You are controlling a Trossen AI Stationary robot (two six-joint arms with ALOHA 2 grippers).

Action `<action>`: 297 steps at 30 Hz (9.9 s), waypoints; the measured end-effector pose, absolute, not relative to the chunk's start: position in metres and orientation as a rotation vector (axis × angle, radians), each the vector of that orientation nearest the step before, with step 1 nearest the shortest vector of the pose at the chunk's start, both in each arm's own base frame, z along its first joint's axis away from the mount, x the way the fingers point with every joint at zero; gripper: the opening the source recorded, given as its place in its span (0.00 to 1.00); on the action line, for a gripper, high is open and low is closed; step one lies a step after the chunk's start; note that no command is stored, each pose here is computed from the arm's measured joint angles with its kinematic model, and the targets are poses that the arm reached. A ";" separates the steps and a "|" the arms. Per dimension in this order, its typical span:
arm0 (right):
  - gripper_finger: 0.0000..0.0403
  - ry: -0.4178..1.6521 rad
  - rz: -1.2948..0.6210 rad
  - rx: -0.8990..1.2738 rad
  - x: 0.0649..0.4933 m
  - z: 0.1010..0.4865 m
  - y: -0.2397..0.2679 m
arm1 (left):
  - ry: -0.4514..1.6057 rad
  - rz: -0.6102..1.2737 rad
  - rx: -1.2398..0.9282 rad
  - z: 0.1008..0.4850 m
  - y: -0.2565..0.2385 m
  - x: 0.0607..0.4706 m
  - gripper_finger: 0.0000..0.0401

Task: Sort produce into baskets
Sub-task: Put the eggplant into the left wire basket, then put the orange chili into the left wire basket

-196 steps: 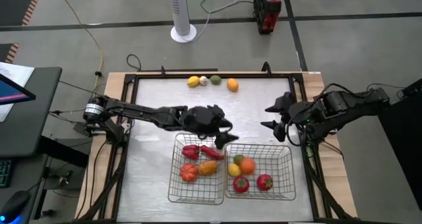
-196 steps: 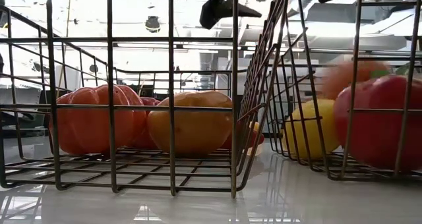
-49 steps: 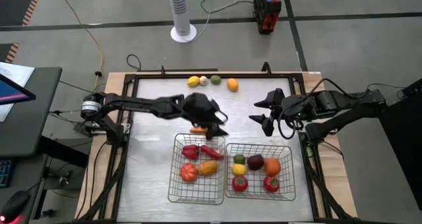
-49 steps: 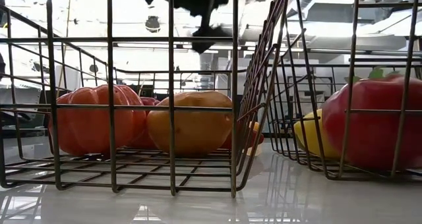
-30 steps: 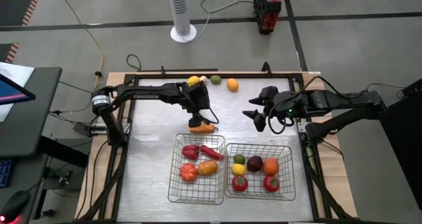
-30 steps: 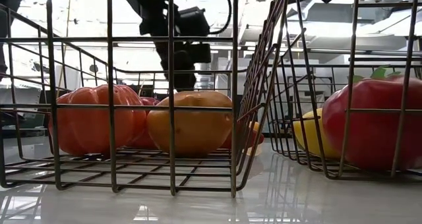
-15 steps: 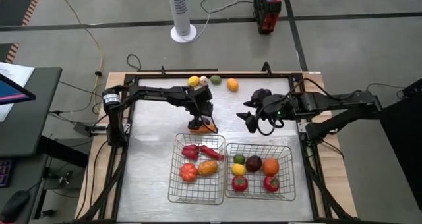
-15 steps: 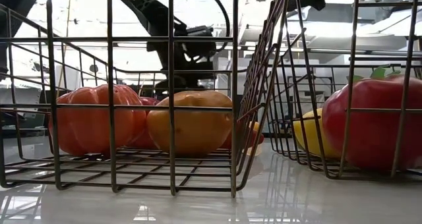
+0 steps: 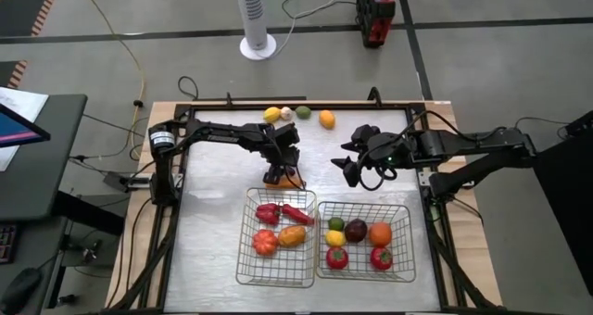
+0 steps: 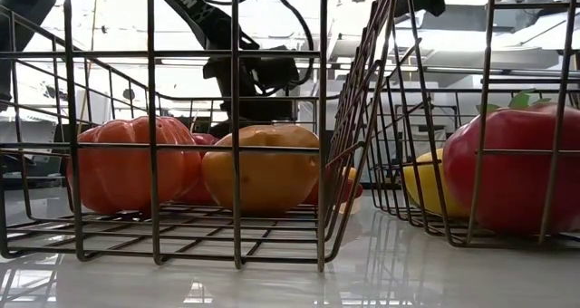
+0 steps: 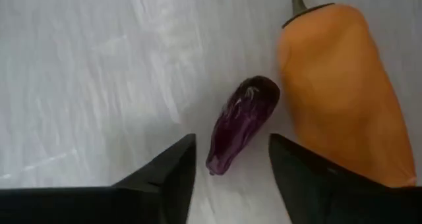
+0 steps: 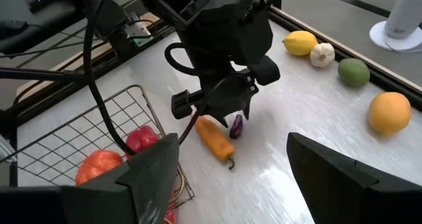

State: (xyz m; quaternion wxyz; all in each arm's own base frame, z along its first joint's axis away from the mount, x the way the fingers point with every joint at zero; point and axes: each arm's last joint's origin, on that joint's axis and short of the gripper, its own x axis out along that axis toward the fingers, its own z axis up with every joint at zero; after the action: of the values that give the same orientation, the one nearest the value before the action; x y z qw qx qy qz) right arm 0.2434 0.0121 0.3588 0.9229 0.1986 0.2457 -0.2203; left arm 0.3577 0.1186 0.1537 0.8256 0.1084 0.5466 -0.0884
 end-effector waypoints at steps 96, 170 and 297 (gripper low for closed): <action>0.77 0.452 -0.198 0.366 0.206 0.387 0.013 | 0.500 0.393 -0.630 0.333 -0.089 0.199 0.37; 0.77 0.413 -0.203 0.378 0.210 0.389 0.011 | 0.378 0.250 -0.796 0.340 -0.032 0.317 0.00; 0.77 0.427 -0.308 0.516 0.215 0.383 0.008 | 0.998 -0.662 0.861 0.158 0.092 0.348 0.26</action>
State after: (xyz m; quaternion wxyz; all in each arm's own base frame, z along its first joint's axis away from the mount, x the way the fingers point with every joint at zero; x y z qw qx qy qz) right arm 0.2149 0.0079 0.3829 0.9329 0.2520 0.2087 -0.1504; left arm 0.3476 0.0917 0.1583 0.7403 0.3925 0.4548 -0.3017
